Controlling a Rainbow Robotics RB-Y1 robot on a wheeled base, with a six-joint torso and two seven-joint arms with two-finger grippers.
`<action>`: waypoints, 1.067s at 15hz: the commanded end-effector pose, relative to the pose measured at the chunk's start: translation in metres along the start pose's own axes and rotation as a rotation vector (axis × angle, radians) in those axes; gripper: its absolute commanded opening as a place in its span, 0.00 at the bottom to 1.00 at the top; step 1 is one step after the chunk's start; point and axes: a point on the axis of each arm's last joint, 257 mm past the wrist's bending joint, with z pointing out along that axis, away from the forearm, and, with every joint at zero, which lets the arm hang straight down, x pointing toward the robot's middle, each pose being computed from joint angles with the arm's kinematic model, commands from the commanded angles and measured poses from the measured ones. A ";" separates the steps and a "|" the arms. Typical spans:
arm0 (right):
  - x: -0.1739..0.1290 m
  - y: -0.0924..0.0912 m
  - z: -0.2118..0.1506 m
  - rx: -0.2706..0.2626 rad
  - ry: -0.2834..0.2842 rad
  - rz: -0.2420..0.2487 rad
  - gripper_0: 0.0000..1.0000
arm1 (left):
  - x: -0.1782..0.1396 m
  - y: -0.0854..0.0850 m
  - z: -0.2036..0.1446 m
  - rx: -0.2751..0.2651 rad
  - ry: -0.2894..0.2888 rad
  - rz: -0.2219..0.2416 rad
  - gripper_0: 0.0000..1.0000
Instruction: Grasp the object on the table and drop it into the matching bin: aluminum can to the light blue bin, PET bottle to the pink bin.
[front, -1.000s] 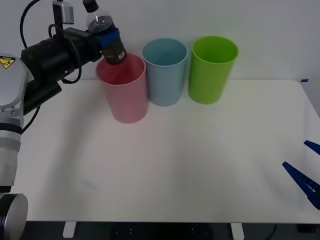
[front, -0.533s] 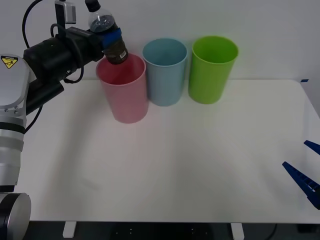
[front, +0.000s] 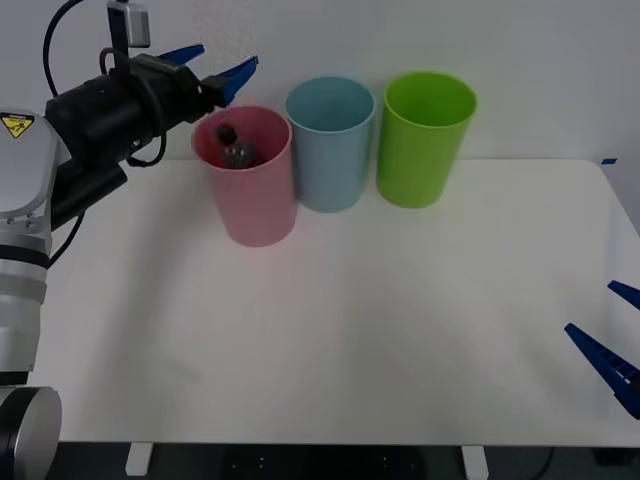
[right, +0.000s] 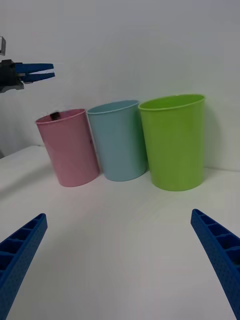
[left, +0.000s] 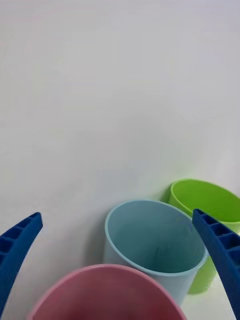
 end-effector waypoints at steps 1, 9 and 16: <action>0.000 0.000 0.000 0.000 0.000 0.000 1.00 | 0.001 0.003 -0.006 0.000 -0.016 -0.036 1.00; 0.000 0.000 0.000 0.000 0.000 0.000 1.00 | 0.001 0.021 -0.071 -0.004 -0.092 -0.132 1.00; 0.000 0.000 0.000 0.000 0.000 0.000 1.00 | 0.010 0.044 -0.172 -0.061 -0.118 -0.121 1.00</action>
